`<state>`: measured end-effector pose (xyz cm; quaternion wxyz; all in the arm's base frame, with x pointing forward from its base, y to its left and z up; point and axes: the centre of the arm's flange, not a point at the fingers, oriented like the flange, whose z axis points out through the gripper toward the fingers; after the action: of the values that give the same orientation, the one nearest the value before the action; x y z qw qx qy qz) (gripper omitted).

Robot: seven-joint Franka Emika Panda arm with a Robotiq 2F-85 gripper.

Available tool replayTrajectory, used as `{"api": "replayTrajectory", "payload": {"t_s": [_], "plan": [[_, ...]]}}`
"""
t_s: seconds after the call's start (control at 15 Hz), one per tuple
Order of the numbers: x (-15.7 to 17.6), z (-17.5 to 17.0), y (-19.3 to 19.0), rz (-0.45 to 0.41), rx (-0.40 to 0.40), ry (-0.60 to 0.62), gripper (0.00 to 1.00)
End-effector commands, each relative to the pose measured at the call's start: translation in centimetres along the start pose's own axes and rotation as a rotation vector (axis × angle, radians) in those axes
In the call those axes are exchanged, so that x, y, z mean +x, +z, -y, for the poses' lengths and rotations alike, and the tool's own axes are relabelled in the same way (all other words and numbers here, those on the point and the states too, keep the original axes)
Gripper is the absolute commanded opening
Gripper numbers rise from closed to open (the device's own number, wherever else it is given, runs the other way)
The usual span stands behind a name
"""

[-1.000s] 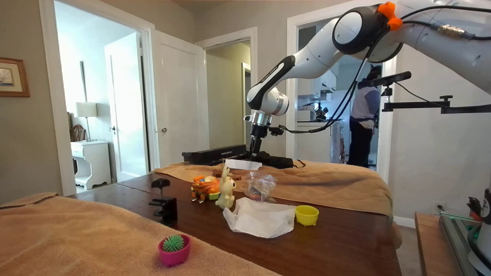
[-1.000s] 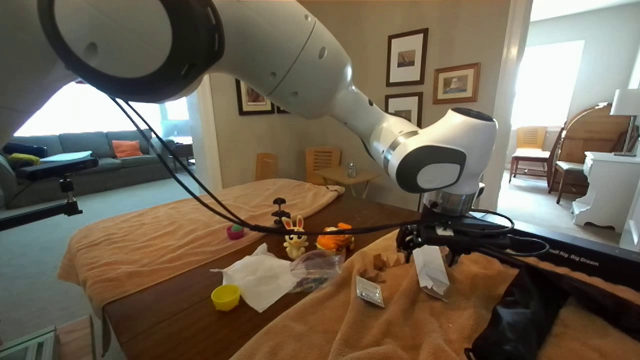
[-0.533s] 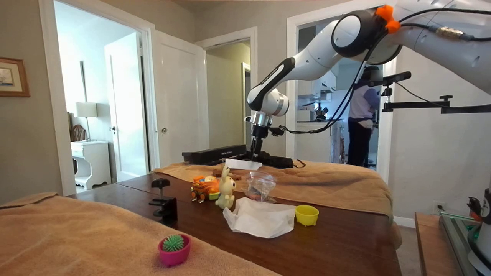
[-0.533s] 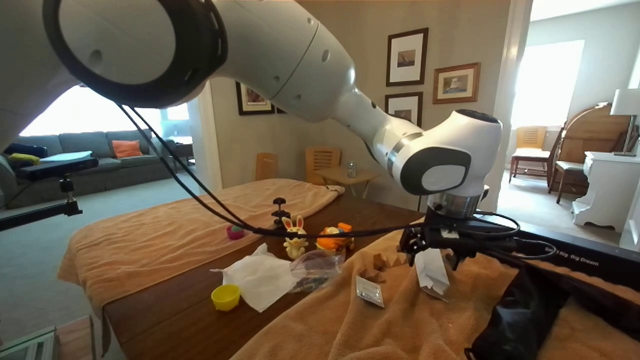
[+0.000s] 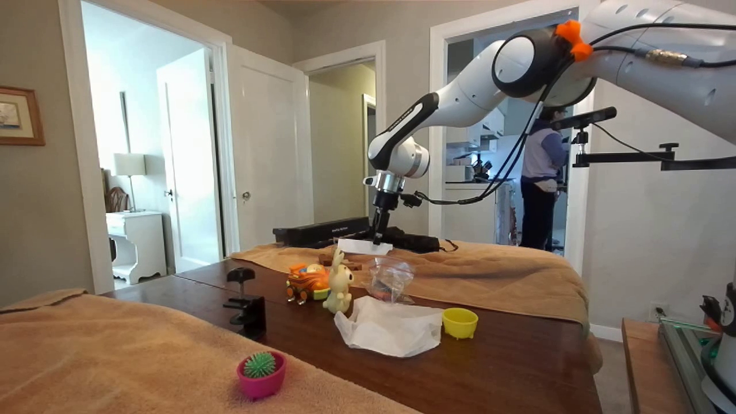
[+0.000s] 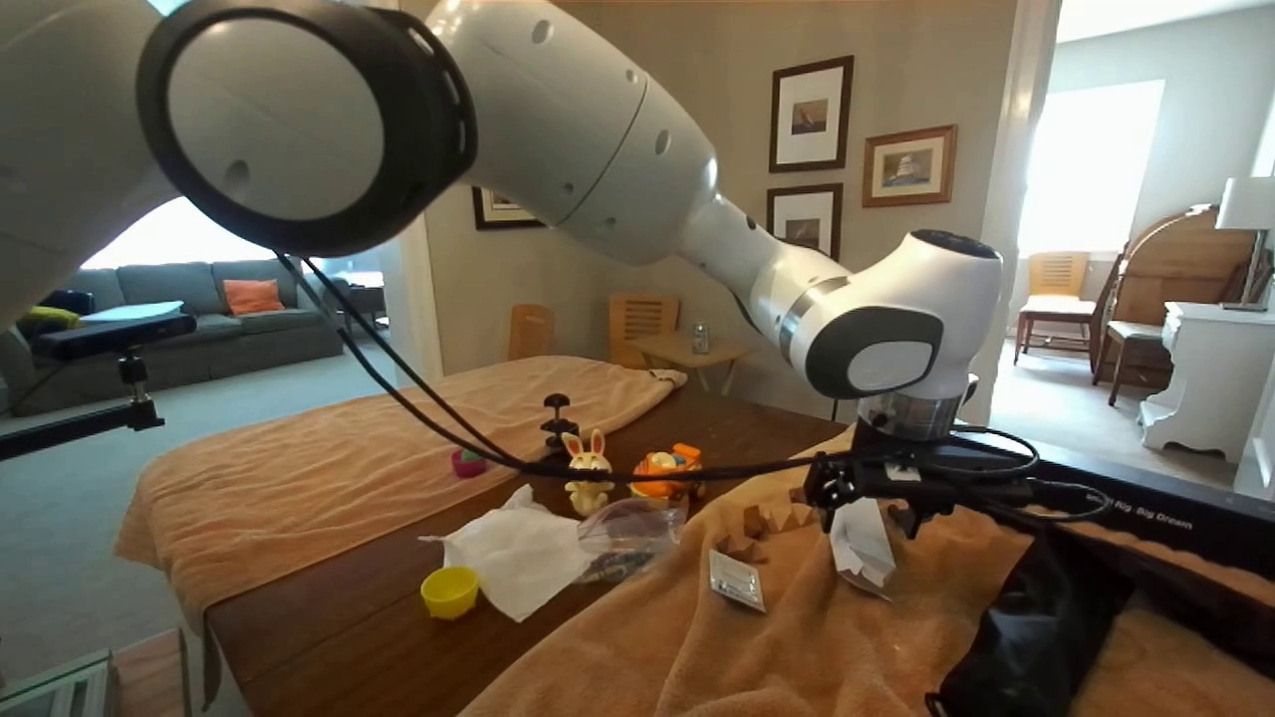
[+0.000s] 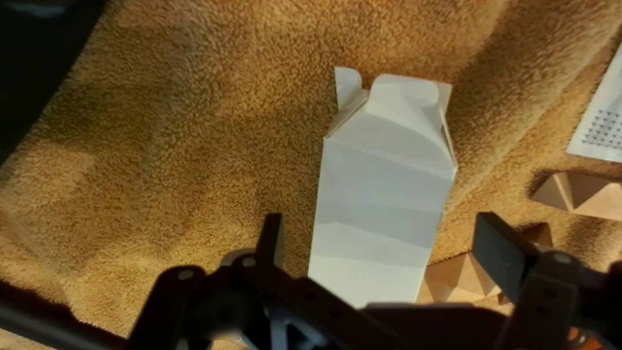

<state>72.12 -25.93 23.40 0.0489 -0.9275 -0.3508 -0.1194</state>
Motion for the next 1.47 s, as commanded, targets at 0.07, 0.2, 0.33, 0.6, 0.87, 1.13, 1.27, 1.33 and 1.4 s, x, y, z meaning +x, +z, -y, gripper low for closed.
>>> {"api": "replayTrajectory", "payload": {"t_s": [0.07,0.2,0.33,0.6,0.87,1.13,1.27,1.33,1.4], "plan": [[1.1,-1.2,1.4,-0.001,-0.006,-0.02,1.0],[1.1,-1.2,1.6,0.002,-0.002,-0.023,0.74],[1.2,-1.2,1.7,0.005,-0.002,-0.024,0.59],[1.3,-1.2,1.7,0.01,-0.001,-0.03,0.31],[1.7,-0.7,0.7,0.0,-0.005,-0.048,0.03],[3.7,2.0,-2.4,-0.043,0.018,-0.139,0.0],[5.2,3.8,-4.1,-0.073,0.057,-0.195,0.0],[6.0,4.9,-4.9,-0.084,0.087,-0.234,0.0],[6.7,6.0,-5.6,-0.08,0.11,-0.276,0.0]]}}
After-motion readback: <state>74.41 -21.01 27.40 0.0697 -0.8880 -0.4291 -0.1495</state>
